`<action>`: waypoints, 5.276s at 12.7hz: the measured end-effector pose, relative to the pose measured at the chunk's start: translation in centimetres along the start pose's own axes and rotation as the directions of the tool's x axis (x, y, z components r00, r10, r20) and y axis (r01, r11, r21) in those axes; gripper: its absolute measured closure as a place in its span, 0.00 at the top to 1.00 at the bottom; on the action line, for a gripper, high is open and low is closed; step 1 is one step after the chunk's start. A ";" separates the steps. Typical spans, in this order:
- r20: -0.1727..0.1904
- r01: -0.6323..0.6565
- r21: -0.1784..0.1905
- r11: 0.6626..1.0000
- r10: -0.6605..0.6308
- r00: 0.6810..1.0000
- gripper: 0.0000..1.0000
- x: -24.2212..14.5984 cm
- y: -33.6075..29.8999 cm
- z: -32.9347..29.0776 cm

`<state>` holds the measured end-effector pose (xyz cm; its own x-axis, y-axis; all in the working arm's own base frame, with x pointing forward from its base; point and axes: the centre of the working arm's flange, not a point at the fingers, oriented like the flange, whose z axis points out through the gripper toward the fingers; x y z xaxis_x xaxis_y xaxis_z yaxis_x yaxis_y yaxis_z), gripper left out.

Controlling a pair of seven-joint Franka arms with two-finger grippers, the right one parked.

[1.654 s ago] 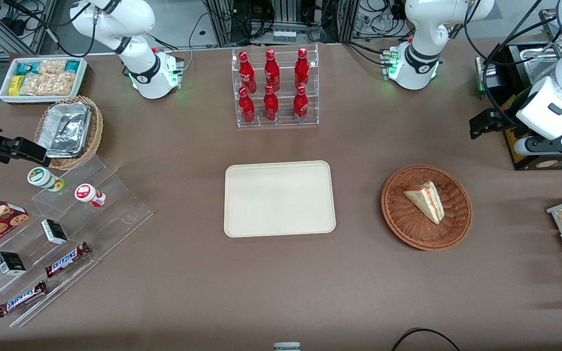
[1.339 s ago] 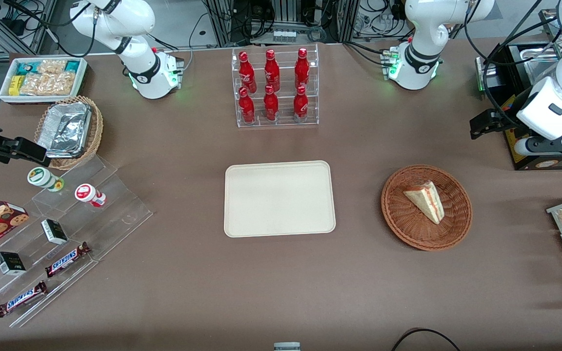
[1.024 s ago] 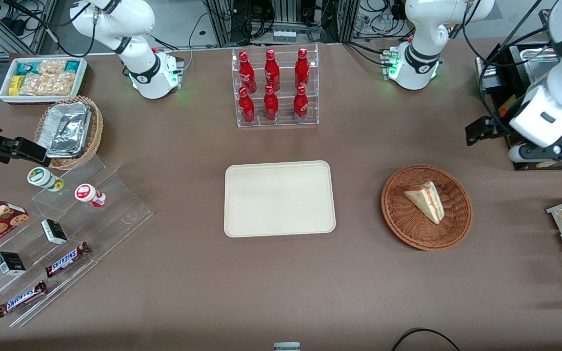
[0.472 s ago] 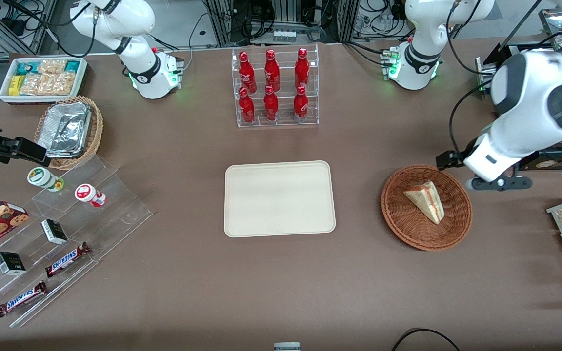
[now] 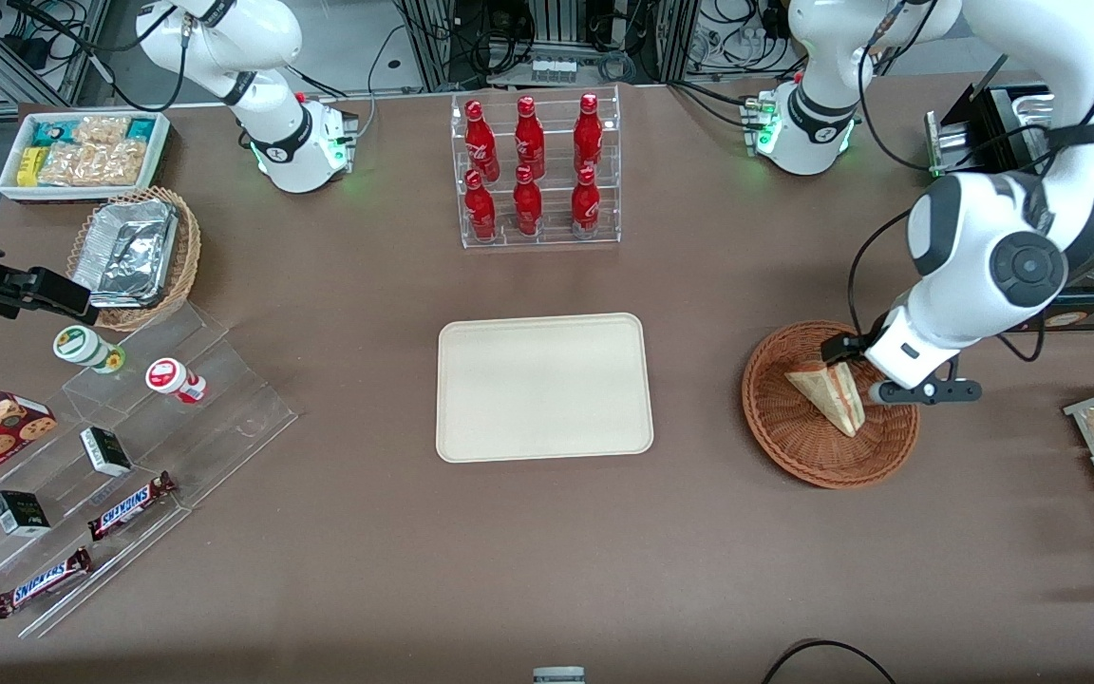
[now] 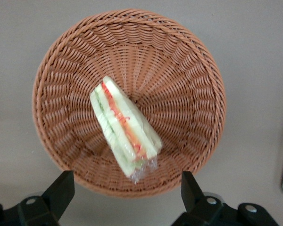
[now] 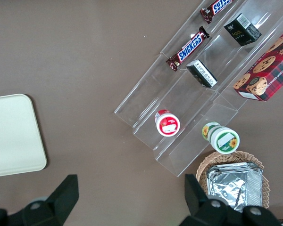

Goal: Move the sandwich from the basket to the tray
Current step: 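Lower the open left gripper around the wrapped sandwich and close it, then lift the sandwich and carry it with the left gripper over the tray, then lower the sandwich onto the tray and open the left gripper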

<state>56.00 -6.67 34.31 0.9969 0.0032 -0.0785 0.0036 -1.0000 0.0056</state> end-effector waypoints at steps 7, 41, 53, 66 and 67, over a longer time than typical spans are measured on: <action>-0.013 0.497 -0.017 0.867 -0.498 0.867 1.00 -0.5 -0.5 2.0; 0.069 0.528 0.039 0.848 -0.530 0.845 0.16 -0.3 5.6 -2.4; 0.086 0.122 0.015 0.992 -0.123 0.989 0.16 -4.4 35.9 3.0; 0.062 0.238 0.042 0.970 -0.241 0.969 0.16 -5.0 45.7 10.2; 0.063 0.254 0.044 0.966 -0.257 0.964 0.16 -4.9 45.7 10.4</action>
<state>50.44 -52.47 24.61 0.9557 0.2593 -0.1395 0.2535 -0.9656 -0.0581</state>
